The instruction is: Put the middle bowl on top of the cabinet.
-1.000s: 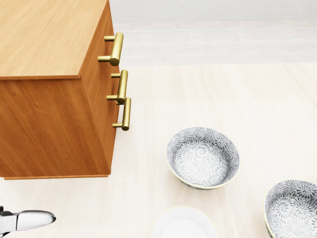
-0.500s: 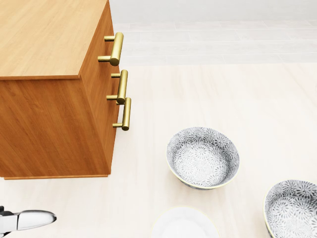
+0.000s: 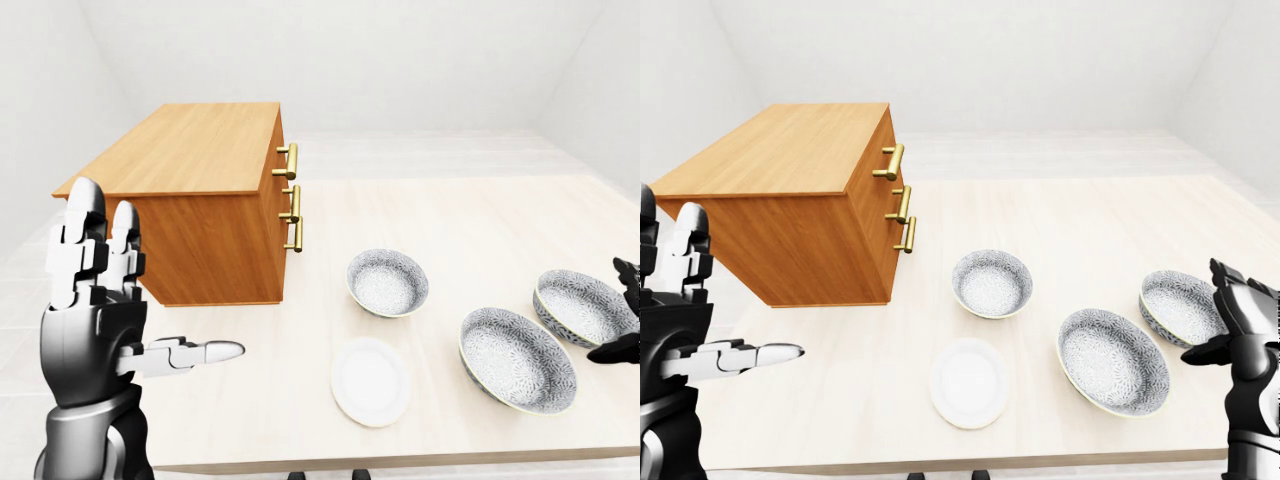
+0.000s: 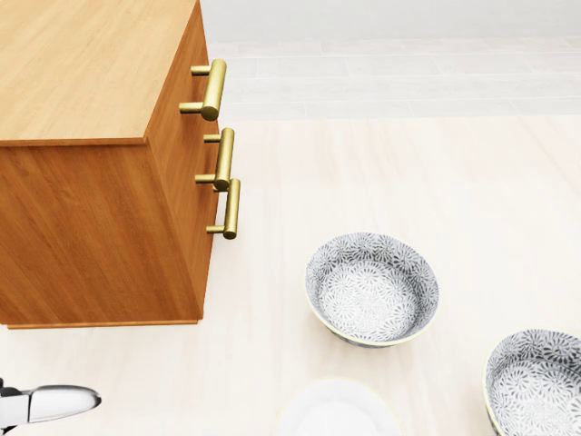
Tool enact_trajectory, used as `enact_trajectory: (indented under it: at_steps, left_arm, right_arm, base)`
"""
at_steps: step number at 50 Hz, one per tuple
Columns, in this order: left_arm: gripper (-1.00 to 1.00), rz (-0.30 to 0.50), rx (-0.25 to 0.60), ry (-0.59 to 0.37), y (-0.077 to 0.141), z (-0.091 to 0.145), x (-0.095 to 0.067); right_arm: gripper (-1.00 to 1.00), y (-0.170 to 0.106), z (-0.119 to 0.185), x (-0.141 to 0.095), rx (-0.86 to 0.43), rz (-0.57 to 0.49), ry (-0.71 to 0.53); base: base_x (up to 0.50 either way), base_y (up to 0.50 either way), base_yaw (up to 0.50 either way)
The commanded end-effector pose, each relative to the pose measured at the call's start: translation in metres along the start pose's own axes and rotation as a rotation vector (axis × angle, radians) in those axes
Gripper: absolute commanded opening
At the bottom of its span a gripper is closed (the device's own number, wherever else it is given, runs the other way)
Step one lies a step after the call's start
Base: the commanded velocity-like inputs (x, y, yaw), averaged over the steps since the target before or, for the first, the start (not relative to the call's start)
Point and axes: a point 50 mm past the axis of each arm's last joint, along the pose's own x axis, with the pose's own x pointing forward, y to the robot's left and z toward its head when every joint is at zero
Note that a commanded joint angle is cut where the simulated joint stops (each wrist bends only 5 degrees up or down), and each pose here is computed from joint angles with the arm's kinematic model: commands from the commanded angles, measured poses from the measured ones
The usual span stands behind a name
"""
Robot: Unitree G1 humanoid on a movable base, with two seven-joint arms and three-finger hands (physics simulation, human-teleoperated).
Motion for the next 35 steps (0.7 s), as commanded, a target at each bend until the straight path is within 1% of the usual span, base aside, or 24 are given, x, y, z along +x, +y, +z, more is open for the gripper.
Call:
enact_trajectory:
  at_steps: [1, 3, 5, 7, 11, 12, 16, 22, 25, 30, 35]
  left_arm:
    - [1.00, 0.003, 0.003, 0.005, 0.001, -0.001, 0.000]
    - [1.00, 0.003, 0.001, 0.010, 0.001, -0.002, -0.001]
    - [1.00, 0.002, 0.001, 0.013, 0.001, -0.002, -0.001]
    - [1.00, 0.001, -0.001, 0.018, 0.000, -0.004, -0.001]
    - [1.00, -0.001, -0.001, 0.030, 0.000, -0.006, -0.001]
    - [1.00, 0.000, -0.002, 0.027, 0.000, -0.006, -0.001]
    - [1.00, 0.000, -0.002, 0.033, 0.000, -0.007, -0.001]
    - [1.00, 0.002, -0.004, 0.038, 0.000, -0.008, -0.001]
    - [1.00, 0.001, -0.002, 0.033, 0.000, -0.007, -0.001]
    - [1.00, 0.003, -0.001, 0.024, 0.001, -0.004, -0.002]
    - [1.00, 0.001, -0.001, 0.045, 0.000, -0.008, -0.003]
  right_arm:
    - [0.71, 0.013, 0.005, 0.003, -0.011, 0.022, -0.007]
    - [0.64, 0.015, 0.007, 0.004, -0.011, 0.025, -0.009]
    - [0.63, 0.016, 0.007, 0.005, -0.011, 0.027, -0.010]
    - [0.67, 0.019, 0.009, 0.005, -0.013, 0.031, -0.012]
    - [0.65, 0.025, 0.010, 0.007, -0.020, 0.041, -0.013]
    - [0.47, 0.026, 0.011, 0.007, -0.020, 0.044, -0.014]
    - [0.43, 0.028, 0.011, 0.008, -0.019, 0.047, -0.016]
    - [0.44, 0.030, 0.010, 0.008, -0.021, 0.052, -0.014]
    - [0.51, 0.030, 0.010, 0.008, -0.020, 0.053, -0.012]
    - [0.50, 0.030, 0.009, 0.008, -0.019, 0.053, -0.011]
    - [0.48, 0.032, 0.008, 0.008, -0.022, 0.054, -0.008]
  base:
    - [0.00, 0.00, 0.00]
    - [0.00, 0.00, 0.00]
    - [0.00, 0.00, 0.00]
    - [0.00, 0.00, 0.00]
    - [0.00, 0.00, 0.00]
    - [0.00, 0.00, 0.00]
    - [0.00, 0.00, 0.00]
    - [0.00, 0.00, 0.00]
    - [0.00, 0.00, 0.00]
    - [0.00, 0.00, 0.00]
    - [0.00, 0.00, 0.00]
